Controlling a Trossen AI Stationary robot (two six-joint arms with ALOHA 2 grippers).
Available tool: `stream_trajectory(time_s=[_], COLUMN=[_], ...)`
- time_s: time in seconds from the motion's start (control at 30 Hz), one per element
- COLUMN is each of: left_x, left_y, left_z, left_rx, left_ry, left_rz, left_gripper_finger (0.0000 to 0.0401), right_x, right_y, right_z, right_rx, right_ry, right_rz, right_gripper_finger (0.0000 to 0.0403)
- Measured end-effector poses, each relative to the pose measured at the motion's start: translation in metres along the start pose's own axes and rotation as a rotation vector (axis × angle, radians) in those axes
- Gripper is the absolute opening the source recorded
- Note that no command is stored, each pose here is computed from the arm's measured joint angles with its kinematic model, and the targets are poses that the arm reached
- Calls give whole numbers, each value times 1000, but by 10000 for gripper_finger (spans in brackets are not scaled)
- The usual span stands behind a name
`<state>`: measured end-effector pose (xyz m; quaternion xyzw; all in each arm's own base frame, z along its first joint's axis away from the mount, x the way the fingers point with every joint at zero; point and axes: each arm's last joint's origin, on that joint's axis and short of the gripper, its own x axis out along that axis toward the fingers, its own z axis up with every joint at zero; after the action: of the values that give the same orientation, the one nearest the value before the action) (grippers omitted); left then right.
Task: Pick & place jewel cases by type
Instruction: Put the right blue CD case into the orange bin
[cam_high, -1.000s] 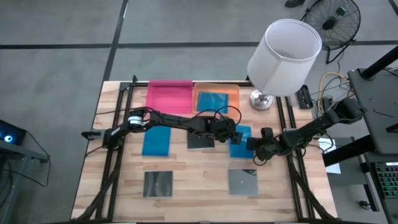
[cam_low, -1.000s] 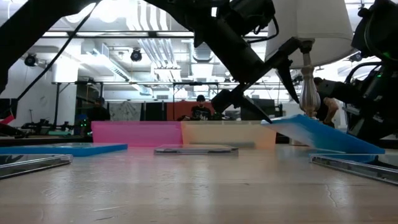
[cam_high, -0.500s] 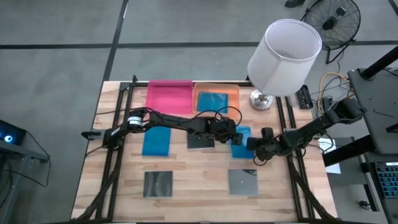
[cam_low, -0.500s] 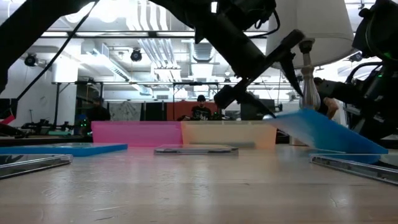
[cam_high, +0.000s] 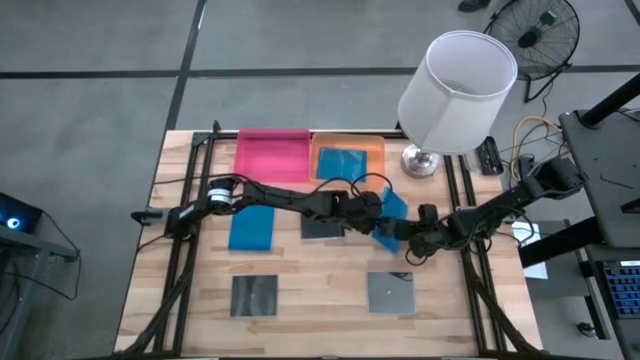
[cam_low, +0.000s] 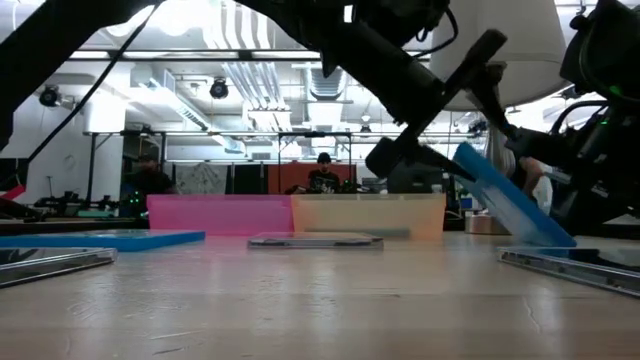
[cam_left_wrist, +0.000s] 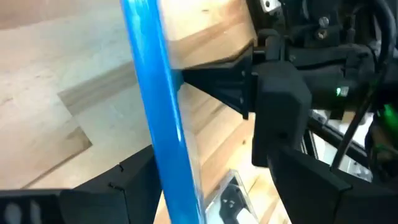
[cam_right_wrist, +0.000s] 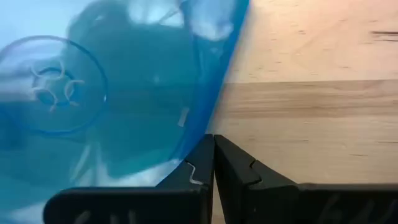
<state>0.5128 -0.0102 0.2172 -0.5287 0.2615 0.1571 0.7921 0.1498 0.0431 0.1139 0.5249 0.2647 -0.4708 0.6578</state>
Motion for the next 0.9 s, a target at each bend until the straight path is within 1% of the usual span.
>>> stream_trajectory(time_s=[0.17,0.27,0.33,0.43,0.63,0.73,0.9], left_x=[1,1,1,0,0,0,0], left_y=[4,6,9,12,13,13,14], left_z=[-1,-1,-1,-2,-3,-2,-2], left_rx=[-12,-24,-25,-29,-29,-30,-32], left_ry=[0,-10,-11,-4,2,1,1], left_rz=[19,46,78,102,119,117,122], left_gripper_finger=[256,245,228,191,121,98,72], right_x=[0,0,0,0,0,0,0], right_y=[0,0,0,0,0,0,0], right_z=[0,0,0,0,0,0,0], right_rx=[-6,-12,-13,-13,-28,-32,-33], right_ry=[-2,-1,-1,-1,-2,-2,-2], right_rz=[0,-1,-1,-1,-2,-2,-2], right_gripper_finger=[9,9,9,9,9,9,9])
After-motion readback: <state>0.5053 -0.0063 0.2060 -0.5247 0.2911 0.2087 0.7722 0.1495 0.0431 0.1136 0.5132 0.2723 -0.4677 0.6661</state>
